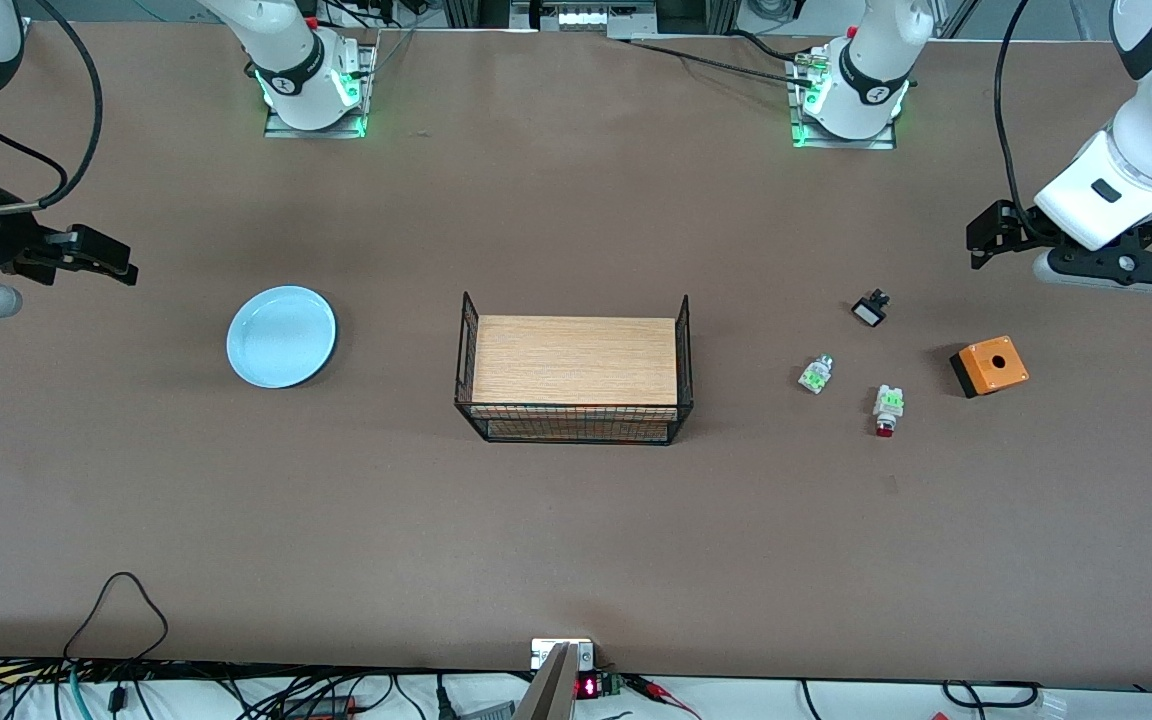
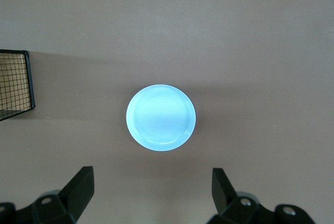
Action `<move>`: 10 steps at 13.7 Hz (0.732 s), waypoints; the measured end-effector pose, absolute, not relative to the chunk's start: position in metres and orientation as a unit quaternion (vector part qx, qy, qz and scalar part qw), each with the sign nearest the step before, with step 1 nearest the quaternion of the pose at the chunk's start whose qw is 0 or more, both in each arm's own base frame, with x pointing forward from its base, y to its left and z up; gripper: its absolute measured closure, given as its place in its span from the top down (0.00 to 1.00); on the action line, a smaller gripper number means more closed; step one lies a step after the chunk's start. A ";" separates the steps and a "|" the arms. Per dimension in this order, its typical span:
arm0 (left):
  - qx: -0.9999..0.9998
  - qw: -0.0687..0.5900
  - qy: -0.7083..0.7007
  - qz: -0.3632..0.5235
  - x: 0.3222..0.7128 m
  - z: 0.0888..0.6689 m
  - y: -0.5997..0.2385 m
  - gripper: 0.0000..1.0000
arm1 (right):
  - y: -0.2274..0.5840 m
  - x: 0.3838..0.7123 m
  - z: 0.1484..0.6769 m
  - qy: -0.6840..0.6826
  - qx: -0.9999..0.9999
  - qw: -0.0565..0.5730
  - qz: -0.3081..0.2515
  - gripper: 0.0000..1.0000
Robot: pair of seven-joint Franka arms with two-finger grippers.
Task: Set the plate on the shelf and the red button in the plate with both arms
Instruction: 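Move the right gripper down to the edge of the light blue plate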
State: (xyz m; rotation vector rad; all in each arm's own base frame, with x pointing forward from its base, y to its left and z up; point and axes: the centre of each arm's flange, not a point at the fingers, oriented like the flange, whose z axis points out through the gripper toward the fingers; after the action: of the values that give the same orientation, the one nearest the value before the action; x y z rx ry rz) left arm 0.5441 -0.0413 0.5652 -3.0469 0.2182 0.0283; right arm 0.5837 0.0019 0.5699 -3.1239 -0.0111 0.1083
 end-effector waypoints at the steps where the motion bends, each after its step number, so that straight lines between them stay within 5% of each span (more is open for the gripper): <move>1: -0.996 0.043 0.072 0.009 0.544 0.565 -0.041 1.00 | 0.004 0.584 0.570 -0.005 -0.999 0.008 0.035 1.00; 10: -0.996 0.044 0.075 0.009 0.544 0.565 -0.045 1.00 | 0.003 0.593 0.542 -0.009 -0.998 -0.007 0.056 1.00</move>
State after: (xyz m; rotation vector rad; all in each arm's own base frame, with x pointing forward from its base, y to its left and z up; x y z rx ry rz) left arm 0.5438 -0.0455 0.5652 -3.0457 0.2296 0.0278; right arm 0.5930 0.0034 0.5422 -3.1508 -0.0272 0.1776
